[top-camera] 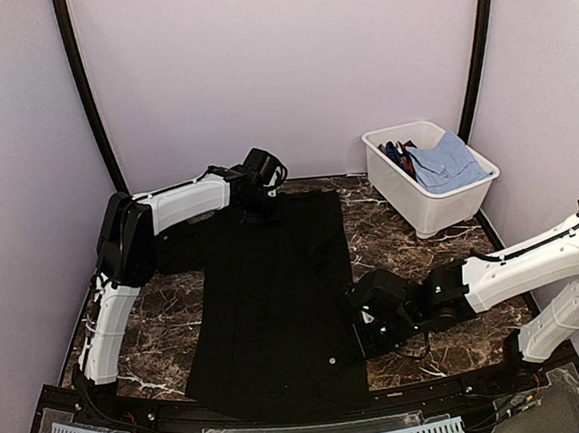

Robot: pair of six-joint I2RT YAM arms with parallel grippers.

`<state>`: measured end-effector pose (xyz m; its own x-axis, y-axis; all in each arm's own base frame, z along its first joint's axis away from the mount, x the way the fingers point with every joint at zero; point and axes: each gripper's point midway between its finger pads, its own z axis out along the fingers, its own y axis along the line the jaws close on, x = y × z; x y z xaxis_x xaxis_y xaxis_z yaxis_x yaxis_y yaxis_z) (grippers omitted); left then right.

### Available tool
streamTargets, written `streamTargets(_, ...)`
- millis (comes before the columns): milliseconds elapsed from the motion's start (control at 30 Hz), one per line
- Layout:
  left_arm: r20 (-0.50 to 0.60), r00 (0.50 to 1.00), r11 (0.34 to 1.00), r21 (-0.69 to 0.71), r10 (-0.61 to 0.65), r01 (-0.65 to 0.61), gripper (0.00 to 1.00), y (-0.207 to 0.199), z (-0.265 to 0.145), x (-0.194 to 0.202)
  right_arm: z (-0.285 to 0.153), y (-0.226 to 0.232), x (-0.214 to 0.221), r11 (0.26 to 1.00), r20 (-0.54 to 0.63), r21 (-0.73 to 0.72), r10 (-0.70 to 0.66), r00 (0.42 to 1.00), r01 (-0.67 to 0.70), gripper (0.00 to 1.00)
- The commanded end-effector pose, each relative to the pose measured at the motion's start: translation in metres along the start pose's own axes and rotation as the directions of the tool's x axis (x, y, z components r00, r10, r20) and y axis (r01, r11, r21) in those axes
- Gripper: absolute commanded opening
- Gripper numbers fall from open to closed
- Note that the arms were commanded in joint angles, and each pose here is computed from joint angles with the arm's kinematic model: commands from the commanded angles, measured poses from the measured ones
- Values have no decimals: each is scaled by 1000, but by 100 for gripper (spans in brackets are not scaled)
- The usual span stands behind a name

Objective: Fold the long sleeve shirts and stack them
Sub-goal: Pick up the sleeve from the center of the board.

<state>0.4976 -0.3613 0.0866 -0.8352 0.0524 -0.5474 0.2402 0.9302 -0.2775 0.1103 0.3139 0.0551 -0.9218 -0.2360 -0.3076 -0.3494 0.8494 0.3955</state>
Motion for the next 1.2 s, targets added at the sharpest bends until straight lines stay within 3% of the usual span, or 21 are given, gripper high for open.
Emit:
streamTargets(0, 66, 997, 998, -61, -25, 29, 0, 10, -44, -21, -4, 6, 17, 999, -57, -38, -26, 998, 23, 0)
streamTargets(267, 53, 998, 991, -127, -32, 39, 0, 24, -49, -12, -8, 14, 15, 997, -57, -67, -38, 998, 34, 0)
streamTargets(533, 80, 997, 992, -121, -17, 27, 0, 31, -42, -28, -10, 29, 0, 995, -26, -83, -55, 998, 53, 0)
streamTargets(800, 112, 993, 993, -115, 37, -24, 0, 31, -31, -47, -23, 58, -42, 984, 44, -170, -55, 998, 62, 0)
streamTargets(1000, 94, 994, 994, -94, 56, -47, 1, 32, -12, -49, -22, 52, -82, 984, 86, -174, -24, 996, 39, 0)
streamTargets(1067, 87, 995, 995, -86, 57, -50, 9, 33, -8, -48, -19, 45, -88, 985, 87, -172, -4, 996, 19, 0)
streamTargets(1167, 64, 997, 996, -85, 46, -41, 40, 35, -8, -44, -14, 34, -88, 983, 74, -185, 35, 997, -20, 0)
